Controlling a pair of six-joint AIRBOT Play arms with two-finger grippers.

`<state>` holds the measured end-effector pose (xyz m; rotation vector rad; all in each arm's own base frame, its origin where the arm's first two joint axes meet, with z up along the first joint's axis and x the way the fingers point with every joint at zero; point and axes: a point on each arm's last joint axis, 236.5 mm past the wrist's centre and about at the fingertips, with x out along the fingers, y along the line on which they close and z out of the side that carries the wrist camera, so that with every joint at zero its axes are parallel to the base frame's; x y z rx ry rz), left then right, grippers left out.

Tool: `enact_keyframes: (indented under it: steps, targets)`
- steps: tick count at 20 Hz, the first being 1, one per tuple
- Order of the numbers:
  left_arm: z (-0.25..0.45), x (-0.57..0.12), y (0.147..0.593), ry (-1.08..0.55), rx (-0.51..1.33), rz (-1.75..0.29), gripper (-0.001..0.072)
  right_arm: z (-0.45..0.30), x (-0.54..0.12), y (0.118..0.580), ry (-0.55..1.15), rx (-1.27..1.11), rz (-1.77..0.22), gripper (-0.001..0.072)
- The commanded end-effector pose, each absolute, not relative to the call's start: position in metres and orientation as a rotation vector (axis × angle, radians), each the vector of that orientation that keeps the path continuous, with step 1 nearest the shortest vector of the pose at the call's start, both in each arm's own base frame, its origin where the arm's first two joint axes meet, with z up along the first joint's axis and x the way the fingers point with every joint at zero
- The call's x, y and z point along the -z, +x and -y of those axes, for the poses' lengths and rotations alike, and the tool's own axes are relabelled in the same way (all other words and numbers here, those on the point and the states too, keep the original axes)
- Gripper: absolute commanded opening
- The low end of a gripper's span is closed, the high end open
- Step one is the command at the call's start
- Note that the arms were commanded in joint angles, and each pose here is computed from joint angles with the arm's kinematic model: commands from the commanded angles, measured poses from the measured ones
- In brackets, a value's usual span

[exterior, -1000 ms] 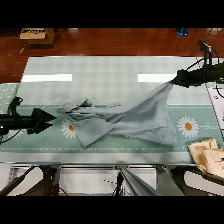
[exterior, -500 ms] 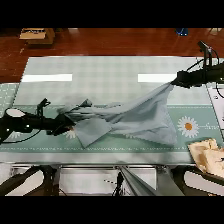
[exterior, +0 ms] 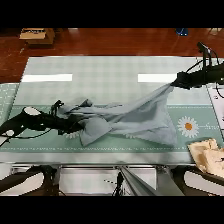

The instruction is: Fold the shirts.

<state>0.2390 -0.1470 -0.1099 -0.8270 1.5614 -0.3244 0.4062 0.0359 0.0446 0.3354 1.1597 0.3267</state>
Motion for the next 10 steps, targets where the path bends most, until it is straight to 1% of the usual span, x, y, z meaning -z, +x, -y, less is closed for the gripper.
enact_keyframes:
  steps: [1,3,5,6,8,10]
  targets:
    - [0.155,0.059,0.251,-0.8,0.481,-1.473,0.0023,-0.038,-0.057,0.402,0.326,-0.337,-1.145,0.003]
    - [0.147,-0.016,0.282,-0.75,0.554,-1.244,0.0023,-0.039,-0.087,0.402,0.301,-0.341,-1.068,0.003]
    - [0.126,-0.127,0.31,-0.634,0.577,-0.904,0.0023,-0.04,-0.145,0.402,0.253,-0.344,-0.925,0.003]
    - [0.112,-0.192,0.314,-0.558,0.558,-0.714,0.0024,-0.04,-0.181,0.399,0.221,-0.342,-0.837,0.003]
    - [0.089,-0.318,0.3,-0.431,0.485,-0.352,0.0023,-0.048,-0.279,0.387,0.172,-0.353,-0.579,0.003]
    - [0.087,-0.426,0.261,-0.304,0.449,-0.044,0.0024,-0.058,-0.399,0.353,0.14,-0.355,-0.239,0.0029]
